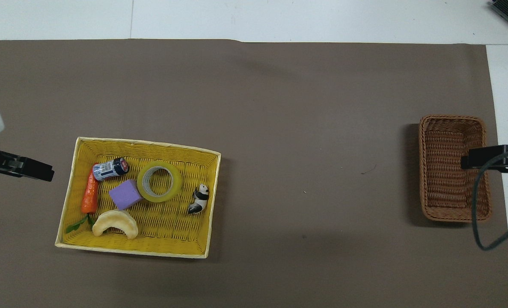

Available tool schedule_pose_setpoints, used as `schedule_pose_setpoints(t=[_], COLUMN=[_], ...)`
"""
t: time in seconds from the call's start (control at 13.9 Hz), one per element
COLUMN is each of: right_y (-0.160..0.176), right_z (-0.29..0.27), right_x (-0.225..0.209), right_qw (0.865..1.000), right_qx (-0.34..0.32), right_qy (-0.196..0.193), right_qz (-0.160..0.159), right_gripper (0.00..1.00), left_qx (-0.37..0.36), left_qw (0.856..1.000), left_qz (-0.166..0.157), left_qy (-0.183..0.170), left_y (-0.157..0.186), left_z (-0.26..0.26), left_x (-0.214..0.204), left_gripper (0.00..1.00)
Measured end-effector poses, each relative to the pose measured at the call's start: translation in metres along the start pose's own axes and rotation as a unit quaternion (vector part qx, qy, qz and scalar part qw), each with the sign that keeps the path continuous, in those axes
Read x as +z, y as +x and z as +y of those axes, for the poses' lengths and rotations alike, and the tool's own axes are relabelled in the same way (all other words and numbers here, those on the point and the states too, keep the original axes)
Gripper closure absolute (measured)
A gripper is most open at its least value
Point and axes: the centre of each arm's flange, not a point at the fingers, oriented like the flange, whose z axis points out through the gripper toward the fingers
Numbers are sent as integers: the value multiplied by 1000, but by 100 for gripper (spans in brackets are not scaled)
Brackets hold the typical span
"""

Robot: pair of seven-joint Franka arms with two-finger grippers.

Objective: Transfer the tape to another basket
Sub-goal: 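Reach the left gripper into the yellow basket toward the yellow tape roll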

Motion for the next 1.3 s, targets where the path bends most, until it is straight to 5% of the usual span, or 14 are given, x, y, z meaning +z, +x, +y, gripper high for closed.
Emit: schedule_pose_setpoints(t=[1.3], right_y=[0], right_z=[0], right_x=[0], right_qw=[1000], right_qx=[0], right_qy=[0], right_qz=[0], right_gripper=[0], left_qx=[75], left_qw=[997], left_qz=[34], left_qy=[7], left_y=[56], left_z=[109], left_x=[186], left_gripper=[2])
